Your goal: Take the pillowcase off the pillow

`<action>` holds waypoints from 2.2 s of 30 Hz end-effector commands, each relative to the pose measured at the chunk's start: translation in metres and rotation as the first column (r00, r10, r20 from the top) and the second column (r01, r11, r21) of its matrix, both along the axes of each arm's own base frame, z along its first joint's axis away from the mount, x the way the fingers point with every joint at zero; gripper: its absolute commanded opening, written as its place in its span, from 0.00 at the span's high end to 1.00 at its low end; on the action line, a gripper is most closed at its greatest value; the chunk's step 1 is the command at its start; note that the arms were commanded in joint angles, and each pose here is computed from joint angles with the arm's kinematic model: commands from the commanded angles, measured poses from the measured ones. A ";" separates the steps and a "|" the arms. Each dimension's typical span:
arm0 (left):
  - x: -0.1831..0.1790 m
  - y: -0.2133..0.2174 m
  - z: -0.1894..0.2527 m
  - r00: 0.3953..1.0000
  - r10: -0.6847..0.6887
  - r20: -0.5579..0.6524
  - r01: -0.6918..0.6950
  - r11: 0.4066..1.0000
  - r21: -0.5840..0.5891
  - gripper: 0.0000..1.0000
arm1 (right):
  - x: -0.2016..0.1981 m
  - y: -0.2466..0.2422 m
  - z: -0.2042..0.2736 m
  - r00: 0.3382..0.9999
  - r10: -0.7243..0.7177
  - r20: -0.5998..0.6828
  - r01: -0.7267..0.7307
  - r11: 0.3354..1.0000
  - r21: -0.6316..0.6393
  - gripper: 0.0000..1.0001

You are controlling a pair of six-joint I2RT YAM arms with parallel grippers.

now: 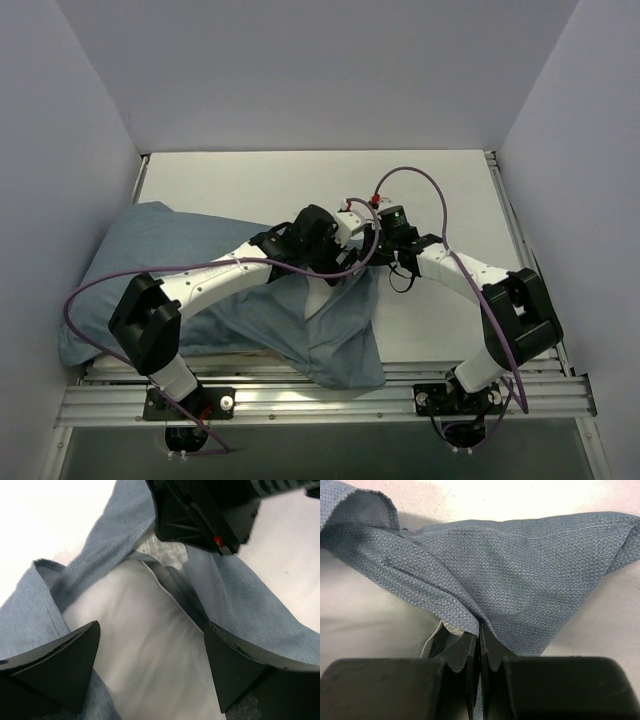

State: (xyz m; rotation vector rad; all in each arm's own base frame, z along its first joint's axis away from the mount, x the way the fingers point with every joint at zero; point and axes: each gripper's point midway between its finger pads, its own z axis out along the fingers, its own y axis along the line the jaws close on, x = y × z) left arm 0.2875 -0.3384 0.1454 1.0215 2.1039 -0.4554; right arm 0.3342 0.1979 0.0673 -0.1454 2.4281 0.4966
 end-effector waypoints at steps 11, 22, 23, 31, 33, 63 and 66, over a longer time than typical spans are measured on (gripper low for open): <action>0.024 0.014 -0.035 0.998 0.064 -0.003 -0.061 0.970 0.235 0.16 | 0.010 -0.009 0.018 0.995 -0.065 0.079 0.065 0.998 0.002 1.00; 0.006 0.003 -0.057 0.996 0.015 -0.093 0.003 0.981 0.192 0.76 | 0.013 -0.005 0.018 0.994 -0.066 0.085 0.064 0.998 0.020 1.00; 0.006 0.003 -0.055 0.997 0.001 -0.082 0.014 0.983 0.186 0.93 | 0.013 -0.006 0.018 0.994 -0.070 0.088 0.069 0.997 0.015 1.00; -0.006 0.000 0.020 0.996 -0.081 0.040 0.081 0.997 0.013 0.98 | 0.022 -0.020 0.015 0.988 -0.133 0.075 0.133 0.991 0.006 1.00; -0.017 0.001 0.039 0.992 -0.113 0.063 0.116 0.993 -0.038 0.98 | 0.023 -0.022 0.014 0.989 -0.137 0.058 0.137 0.991 0.013 1.00; 0.098 0.005 0.187 0.844 0.316 0.434 -0.141 0.911 -0.388 0.98 | 0.001 -0.003 0.040 0.999 -0.026 0.029 0.025 0.998 0.056 0.98; 0.105 0.001 0.166 0.857 0.326 0.399 -0.174 0.913 -0.370 0.98 | -0.005 -0.012 0.078 0.992 -0.067 0.105 0.060 0.996 0.069 0.91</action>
